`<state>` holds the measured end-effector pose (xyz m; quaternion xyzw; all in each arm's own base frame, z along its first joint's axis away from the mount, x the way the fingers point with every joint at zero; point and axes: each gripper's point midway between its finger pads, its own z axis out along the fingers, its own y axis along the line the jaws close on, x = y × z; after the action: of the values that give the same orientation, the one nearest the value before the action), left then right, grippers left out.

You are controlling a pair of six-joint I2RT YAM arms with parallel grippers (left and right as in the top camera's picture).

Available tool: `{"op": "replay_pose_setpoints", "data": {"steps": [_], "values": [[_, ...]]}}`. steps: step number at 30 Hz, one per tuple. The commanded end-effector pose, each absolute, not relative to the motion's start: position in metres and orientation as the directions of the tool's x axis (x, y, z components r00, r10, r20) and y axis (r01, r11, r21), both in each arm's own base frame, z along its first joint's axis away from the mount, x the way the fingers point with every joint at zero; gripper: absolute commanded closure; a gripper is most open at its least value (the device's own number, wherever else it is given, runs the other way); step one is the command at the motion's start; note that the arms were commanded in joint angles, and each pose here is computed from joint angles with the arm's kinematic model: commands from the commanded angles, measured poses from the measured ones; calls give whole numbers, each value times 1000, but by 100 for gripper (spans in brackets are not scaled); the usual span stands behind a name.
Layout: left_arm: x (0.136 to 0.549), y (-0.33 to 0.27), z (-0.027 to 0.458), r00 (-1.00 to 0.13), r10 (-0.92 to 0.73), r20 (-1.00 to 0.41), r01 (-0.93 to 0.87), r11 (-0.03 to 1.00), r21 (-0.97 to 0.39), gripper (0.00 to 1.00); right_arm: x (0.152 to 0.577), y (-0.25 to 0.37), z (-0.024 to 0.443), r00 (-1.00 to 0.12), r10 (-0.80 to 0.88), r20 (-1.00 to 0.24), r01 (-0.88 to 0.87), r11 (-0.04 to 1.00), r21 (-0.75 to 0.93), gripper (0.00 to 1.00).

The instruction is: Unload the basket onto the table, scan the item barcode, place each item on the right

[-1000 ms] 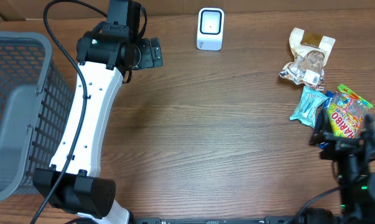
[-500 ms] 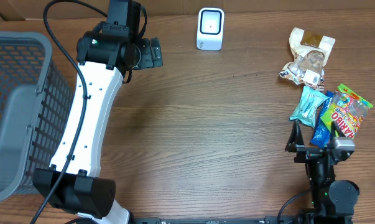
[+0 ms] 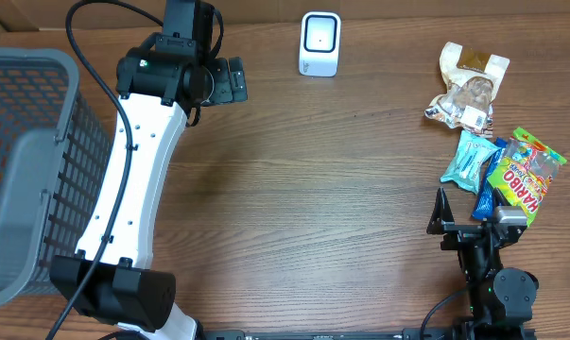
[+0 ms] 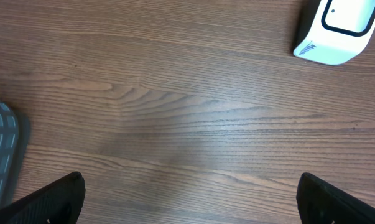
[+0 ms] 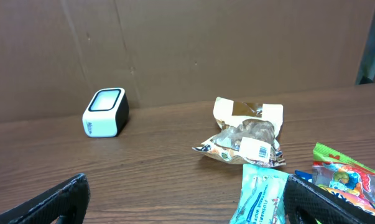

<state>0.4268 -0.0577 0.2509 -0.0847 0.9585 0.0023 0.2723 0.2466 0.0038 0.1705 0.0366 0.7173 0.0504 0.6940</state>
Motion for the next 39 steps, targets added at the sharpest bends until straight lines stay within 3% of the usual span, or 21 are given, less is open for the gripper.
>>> {"op": "replay_pose_setpoints", "data": {"steps": [1,26,34,39], "values": [[427,-55,263,-823,-145,-549,-151,988,-36,0,246,5,170,-27,128,-991,-24,991,129,0],[424,-58,268,-817,-140,-559,-142,989,-40,0,246,5,170,-27,129,-991,-24,991,129,0],[380,-109,281,-815,-18,-580,8,999,-43,0,246,5,170,-27,129,-991,-24,991,129,0],[354,-68,275,-781,14,-625,-55,994,91,0,246,5,170,-27,128,-991,-24,991,129,0]]}}
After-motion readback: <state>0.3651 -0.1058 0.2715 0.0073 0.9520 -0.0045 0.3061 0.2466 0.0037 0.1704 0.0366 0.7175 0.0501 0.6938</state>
